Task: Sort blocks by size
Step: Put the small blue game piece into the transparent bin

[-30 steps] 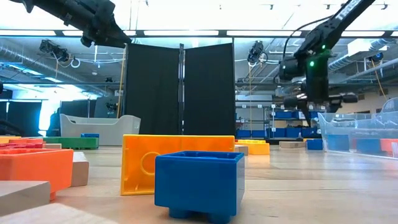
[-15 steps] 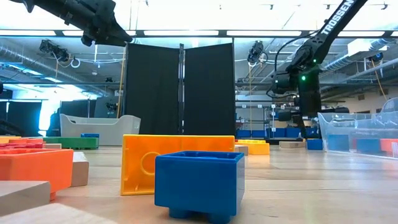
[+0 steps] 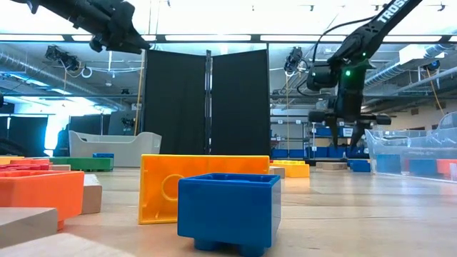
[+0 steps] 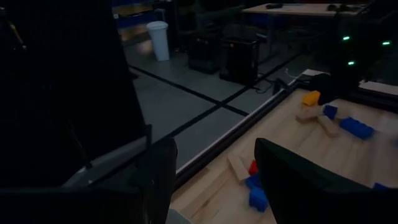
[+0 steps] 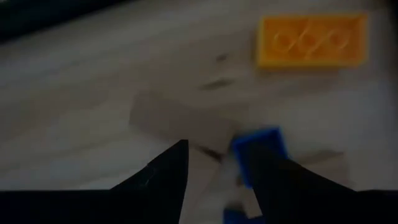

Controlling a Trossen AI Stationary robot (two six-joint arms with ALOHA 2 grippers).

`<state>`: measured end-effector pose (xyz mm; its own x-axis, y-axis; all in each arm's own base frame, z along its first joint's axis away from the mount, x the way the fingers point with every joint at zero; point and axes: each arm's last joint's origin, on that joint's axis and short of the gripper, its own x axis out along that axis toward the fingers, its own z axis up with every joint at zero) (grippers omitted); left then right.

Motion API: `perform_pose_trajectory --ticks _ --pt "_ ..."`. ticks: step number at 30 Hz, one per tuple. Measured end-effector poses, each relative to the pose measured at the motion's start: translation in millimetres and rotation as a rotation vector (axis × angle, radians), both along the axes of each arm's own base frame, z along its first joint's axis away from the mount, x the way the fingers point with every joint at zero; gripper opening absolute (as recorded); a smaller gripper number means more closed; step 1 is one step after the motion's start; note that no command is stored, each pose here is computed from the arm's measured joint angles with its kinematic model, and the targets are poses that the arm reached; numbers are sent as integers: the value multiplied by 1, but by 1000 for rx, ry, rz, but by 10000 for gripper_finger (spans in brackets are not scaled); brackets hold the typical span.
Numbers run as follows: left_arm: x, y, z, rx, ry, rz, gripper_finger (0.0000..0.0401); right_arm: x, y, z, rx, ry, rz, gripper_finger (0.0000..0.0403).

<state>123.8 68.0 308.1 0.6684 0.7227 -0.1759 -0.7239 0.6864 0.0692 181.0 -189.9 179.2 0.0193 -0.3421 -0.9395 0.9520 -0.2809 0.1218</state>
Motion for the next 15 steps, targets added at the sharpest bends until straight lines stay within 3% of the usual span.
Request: perform_pose_trajectory --ticks 8,15 --pt "0 0 0 0 2 4 224 -9 -9 -7 9 86 39 178" --pt "0 0 0 0 2 4 224 -10 -11 -19 75 131 57 219"
